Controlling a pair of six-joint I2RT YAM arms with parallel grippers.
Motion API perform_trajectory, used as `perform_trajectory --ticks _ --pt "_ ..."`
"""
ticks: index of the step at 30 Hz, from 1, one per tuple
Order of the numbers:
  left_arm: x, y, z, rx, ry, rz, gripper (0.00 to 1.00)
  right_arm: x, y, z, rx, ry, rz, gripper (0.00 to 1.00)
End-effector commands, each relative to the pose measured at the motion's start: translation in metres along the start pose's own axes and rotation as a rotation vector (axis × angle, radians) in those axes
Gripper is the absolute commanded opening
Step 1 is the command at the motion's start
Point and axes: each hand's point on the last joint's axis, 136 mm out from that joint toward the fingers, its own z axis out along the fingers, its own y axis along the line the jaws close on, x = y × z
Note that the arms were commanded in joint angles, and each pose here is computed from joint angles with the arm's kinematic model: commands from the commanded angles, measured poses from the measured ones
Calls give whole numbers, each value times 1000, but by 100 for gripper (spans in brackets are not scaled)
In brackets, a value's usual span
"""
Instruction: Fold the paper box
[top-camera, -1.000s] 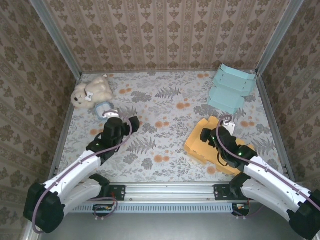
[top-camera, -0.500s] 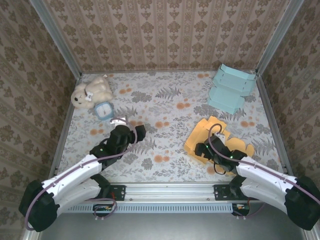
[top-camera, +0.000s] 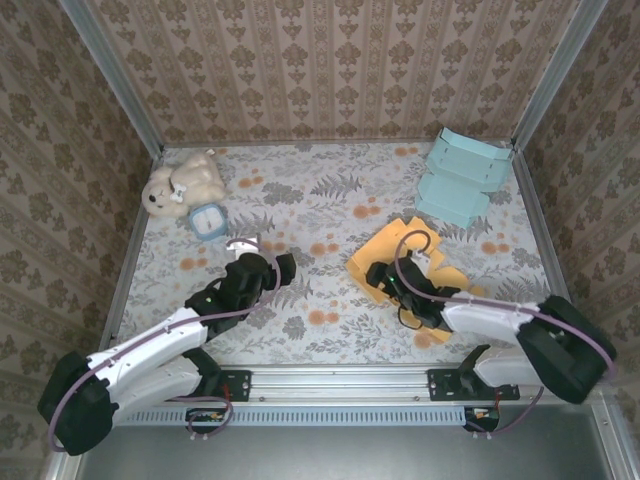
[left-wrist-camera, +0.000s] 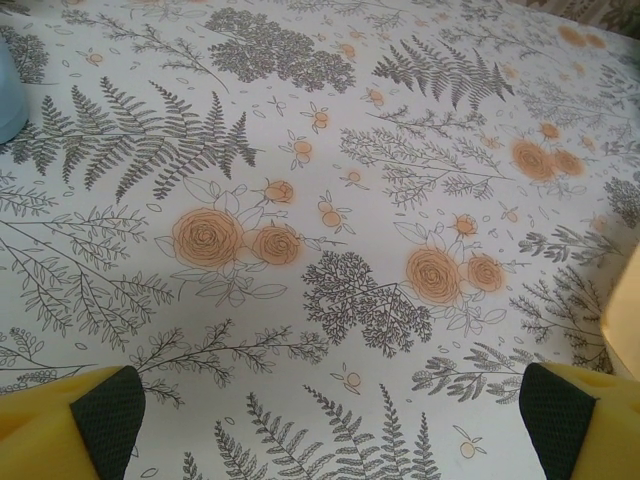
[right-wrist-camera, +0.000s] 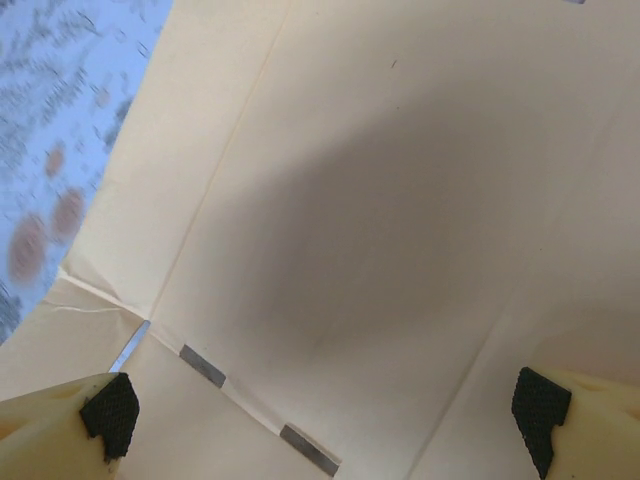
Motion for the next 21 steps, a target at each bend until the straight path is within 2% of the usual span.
perform_trajectory --ticks 1,4,8,15,18,21 --pt "-2 2 -1 -28 -11 -12 100 3 38 25 -79 14 97 100" --pt "-1 3 -1 -38 3 -11 100 2 73 41 -133 24 91 100" --pt "4 11 -4 -78 27 -19 100 -13 85 34 -152 -41 86 100" --pt "0 1 -3 -22 0 -102 100 -52 67 -37 -58 -166 -143 100" --pt "-7 -15 -2 24 -19 -143 100 -51 53 -69 -52 -189 -214 100" --pt "-11 -26 0 10 -26 -177 100 -45 34 -91 -29 -148 -281 100"
